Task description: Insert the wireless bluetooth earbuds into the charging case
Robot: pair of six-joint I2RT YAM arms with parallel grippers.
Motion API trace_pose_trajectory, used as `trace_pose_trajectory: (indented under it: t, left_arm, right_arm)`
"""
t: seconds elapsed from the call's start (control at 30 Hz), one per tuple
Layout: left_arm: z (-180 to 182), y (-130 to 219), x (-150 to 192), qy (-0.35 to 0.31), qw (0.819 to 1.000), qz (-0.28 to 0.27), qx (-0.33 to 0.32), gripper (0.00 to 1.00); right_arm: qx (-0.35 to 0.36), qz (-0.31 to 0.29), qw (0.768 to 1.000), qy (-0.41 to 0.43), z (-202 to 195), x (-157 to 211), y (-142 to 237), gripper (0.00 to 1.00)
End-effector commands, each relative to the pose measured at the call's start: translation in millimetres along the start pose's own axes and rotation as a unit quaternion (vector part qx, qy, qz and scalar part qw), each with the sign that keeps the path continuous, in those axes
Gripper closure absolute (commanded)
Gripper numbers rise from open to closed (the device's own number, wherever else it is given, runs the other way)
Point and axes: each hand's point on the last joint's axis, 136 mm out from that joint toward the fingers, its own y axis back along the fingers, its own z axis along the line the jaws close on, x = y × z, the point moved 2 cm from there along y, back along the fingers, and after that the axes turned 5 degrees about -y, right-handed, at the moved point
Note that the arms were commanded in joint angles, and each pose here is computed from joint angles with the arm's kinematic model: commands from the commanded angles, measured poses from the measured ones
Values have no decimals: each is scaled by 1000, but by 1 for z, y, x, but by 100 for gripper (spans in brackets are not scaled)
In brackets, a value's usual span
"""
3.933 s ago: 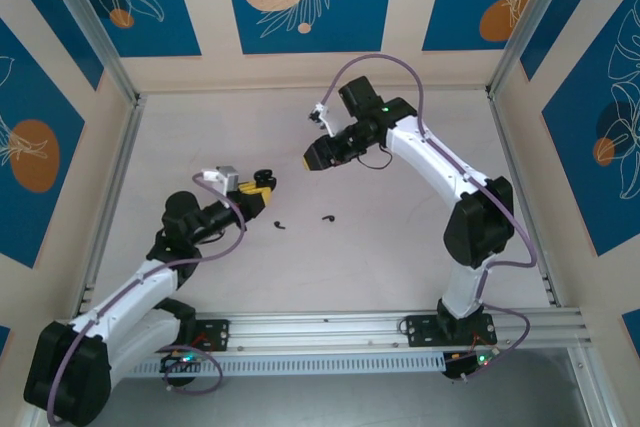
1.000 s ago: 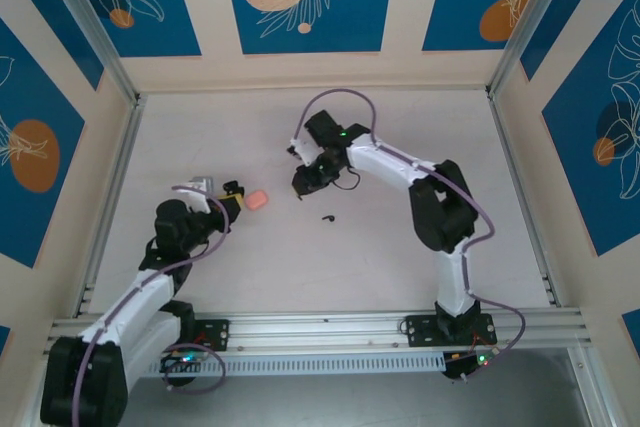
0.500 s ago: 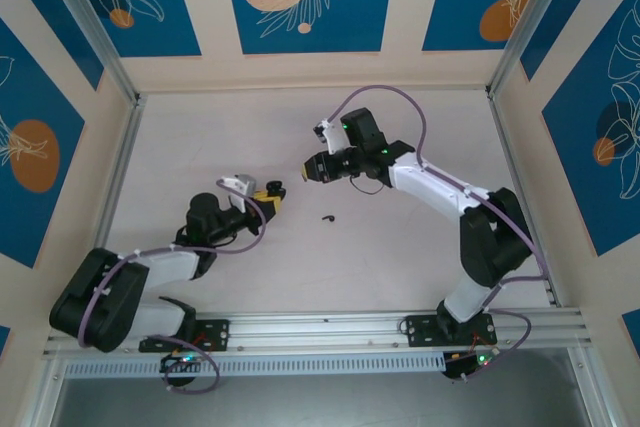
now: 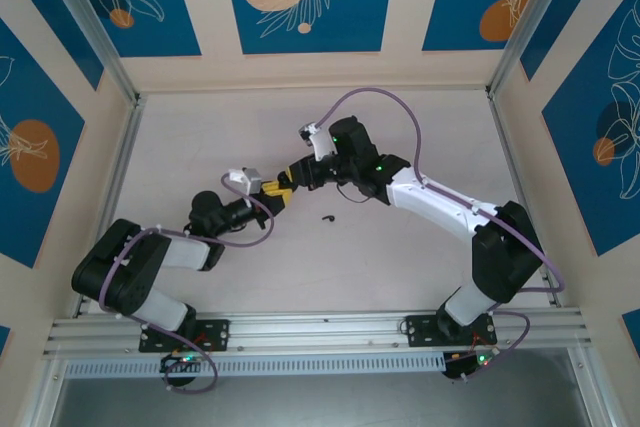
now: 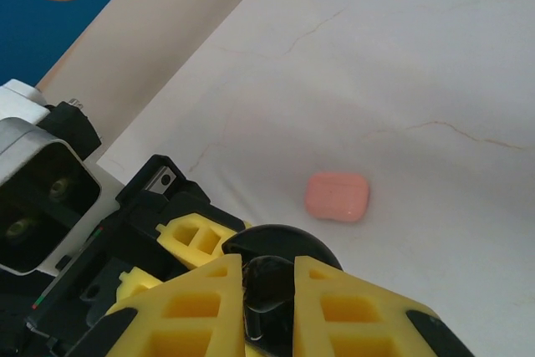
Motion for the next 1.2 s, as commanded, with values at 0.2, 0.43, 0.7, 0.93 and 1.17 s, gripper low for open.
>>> trace_pose_trajectory:
  t: [0.2,0.43,0.7,0.93,1.17]
  left_arm:
    - [-13,-1,-35,-34,998,-55,20,100]
    - [-12,0,-46,-34,997,-70,12,100]
    - [-10,0,-56,-29,996,-85,1,100]
    - [-9,1,-58,-28,996,-88,-4,100]
    - [-10,0,-55,-26,996,-83,0,100]
  right_arm:
    - [11,-20,1000,6,0,-3,1,84]
    - [14,-21,1000,4,1,4,3,84]
    - [3,-25,1000,7,8,7,0,84]
    - [-8,-37,999,11,14,5,3,83]
    - [-16,-56,998,18,21,-3,10,83]
